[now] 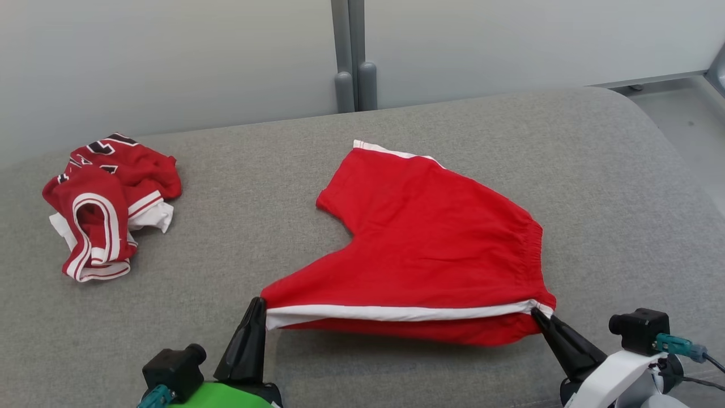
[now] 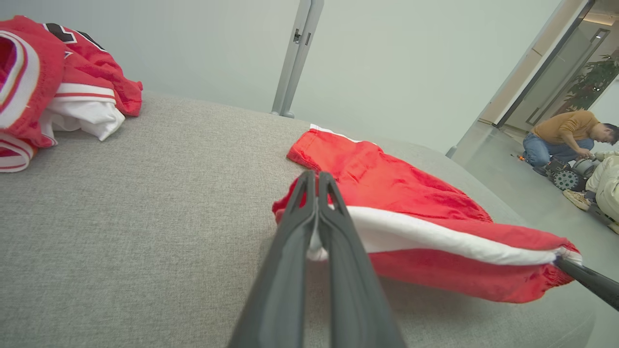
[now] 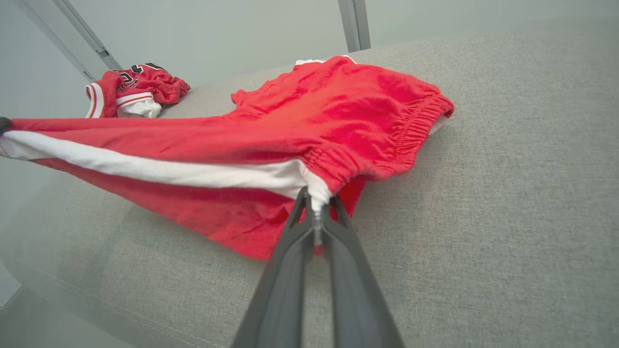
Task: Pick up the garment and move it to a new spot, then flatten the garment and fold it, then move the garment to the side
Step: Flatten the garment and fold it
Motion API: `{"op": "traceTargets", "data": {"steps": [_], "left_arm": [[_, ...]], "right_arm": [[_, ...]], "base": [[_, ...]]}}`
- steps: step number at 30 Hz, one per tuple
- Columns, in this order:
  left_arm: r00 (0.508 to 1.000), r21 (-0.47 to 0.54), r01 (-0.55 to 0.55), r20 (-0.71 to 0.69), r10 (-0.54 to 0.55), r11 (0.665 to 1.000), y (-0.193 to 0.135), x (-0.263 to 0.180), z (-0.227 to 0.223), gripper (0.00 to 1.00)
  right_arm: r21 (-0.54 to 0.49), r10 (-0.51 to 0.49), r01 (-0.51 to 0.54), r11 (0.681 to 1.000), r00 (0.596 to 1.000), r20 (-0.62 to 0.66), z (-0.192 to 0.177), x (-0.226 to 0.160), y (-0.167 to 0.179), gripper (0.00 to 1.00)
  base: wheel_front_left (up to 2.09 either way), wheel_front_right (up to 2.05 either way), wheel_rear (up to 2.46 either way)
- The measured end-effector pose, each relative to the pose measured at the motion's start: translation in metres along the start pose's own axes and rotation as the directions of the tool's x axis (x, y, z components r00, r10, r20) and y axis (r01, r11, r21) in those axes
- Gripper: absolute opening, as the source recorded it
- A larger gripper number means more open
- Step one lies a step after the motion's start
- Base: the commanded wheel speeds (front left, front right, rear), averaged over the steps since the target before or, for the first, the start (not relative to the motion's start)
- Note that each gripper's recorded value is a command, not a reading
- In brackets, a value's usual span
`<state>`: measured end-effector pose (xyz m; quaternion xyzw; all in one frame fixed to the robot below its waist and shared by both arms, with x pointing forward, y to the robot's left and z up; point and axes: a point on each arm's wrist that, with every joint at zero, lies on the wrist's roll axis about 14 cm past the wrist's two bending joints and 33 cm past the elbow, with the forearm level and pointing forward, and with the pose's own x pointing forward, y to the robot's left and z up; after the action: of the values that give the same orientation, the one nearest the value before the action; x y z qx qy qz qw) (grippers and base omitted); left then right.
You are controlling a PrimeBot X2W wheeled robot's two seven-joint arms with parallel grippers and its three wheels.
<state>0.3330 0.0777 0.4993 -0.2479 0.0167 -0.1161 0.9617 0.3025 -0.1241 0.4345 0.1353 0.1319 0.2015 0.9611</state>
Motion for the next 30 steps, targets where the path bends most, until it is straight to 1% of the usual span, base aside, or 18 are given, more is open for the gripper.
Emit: {"op": "traceTargets", "data": {"steps": [6, 10, 14, 16, 18, 20, 24, 27, 30], "left_arm": [[0.999, -0.001, -0.015, 0.040, 0.015, 1.000, -0.002, -0.010, 0.011, 0.00], [1.000, -0.009, -0.023, 0.000, 0.023, 1.000, -0.003, -0.020, 0.002, 0.00], [0.999, 0.015, -0.033, -0.008, 0.033, 0.999, 0.004, -0.020, 0.004, 0.00], [0.999, 0.030, -0.029, -0.025, 0.030, 0.999, 0.006, -0.019, 0.001, 0.00], [0.998, 0.049, -0.018, -0.060, 0.021, 0.999, 0.009, -0.016, -0.003, 0.00], [0.996, 0.074, 0.008, -0.088, -0.001, 0.997, 0.007, -0.008, -0.007, 0.00], [0.993, 0.133, 0.089, -0.087, -0.078, 0.987, -0.007, 0.023, 0.004, 0.00], [0.989, 0.145, 0.133, -0.087, -0.121, 0.980, -0.016, 0.047, 0.010, 0.00], [0.984, 0.160, 0.156, -0.112, -0.139, 0.975, -0.020, 0.070, 0.009, 0.00]], "right_arm": [[-0.001, 0.040, -0.040, 0.999, 0.998, -0.051, -0.009, -0.002, 0.009, 0.00], [-0.008, 0.054, -0.054, 0.998, 0.997, -0.055, -0.007, -0.001, 0.011, 0.00], [0.003, 0.065, -0.065, 0.998, 0.995, -0.069, -0.009, -0.002, 0.016, 0.00], [0.007, 0.061, -0.060, 0.998, 0.995, -0.075, -0.010, -0.003, 0.015, 0.00], [0.033, 0.046, -0.044, 0.999, 0.997, -0.068, -0.009, -0.004, 0.013, 0.00], [0.063, 0.036, -0.032, 0.997, 0.998, -0.052, -0.004, -0.002, 0.012, 0.00], [0.106, 0.024, -0.023, 0.994, 1.000, -0.004, 0.011, 0.008, 0.011, 0.00], [0.150, 0.005, -0.010, 0.989, 0.999, 0.035, 0.024, 0.017, 0.007, 0.00], [0.186, -0.028, 0.016, 0.982, 0.998, 0.058, 0.033, 0.024, -0.002, 0.00]], "base": [[0.00, 0.00, 0.00], [0.00, 0.00, 0.00], [0.00, 0.00, 0.00], [0.00, 0.00, 0.00], [0.00, 0.00, 0.00], [0.00, 0.00, 0.00], [0.00, 0.00, 0.00], [0.00, 0.00, 0.00], [0.00, 0.00, 0.00]]}}
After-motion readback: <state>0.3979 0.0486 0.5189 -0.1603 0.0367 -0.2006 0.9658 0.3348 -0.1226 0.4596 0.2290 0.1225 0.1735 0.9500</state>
